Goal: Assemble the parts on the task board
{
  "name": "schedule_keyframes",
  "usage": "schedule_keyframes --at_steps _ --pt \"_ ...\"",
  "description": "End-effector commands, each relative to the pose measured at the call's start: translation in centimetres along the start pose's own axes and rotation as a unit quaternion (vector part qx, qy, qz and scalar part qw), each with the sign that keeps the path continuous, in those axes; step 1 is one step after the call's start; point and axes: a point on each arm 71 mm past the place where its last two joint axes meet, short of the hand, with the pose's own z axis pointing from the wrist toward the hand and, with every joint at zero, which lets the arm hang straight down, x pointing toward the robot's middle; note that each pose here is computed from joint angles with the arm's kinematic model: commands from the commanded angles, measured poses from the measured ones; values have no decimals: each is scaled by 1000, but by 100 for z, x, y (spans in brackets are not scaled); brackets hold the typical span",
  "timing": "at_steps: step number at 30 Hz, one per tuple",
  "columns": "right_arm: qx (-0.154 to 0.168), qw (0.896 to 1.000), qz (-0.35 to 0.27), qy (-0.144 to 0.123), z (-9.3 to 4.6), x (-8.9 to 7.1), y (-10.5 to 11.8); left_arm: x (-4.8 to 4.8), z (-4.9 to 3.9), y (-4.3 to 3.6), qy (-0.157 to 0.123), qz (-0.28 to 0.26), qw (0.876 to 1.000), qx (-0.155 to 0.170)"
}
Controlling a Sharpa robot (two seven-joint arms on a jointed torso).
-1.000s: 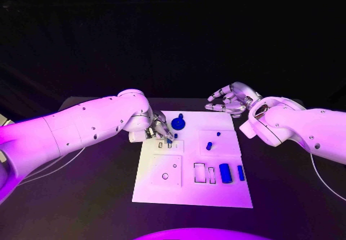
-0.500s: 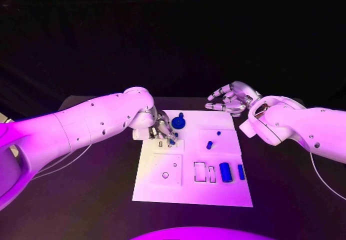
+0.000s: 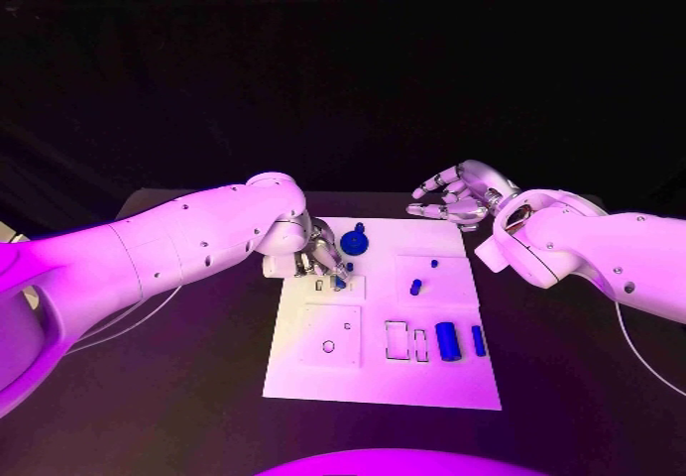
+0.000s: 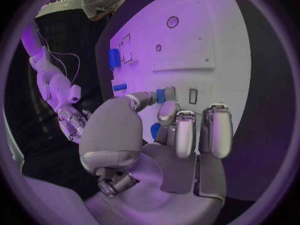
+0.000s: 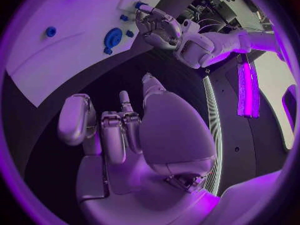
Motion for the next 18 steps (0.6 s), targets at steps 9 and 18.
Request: schedule_keyframes --at_steps 9,18 --pt "-3 1000 -2 6 -2 12 2 -5 -14 26 8 14 1000 -7" --pt "-3 1000 -2 6 -4 11 0 -10 -17 51 8 20 1000 -10"
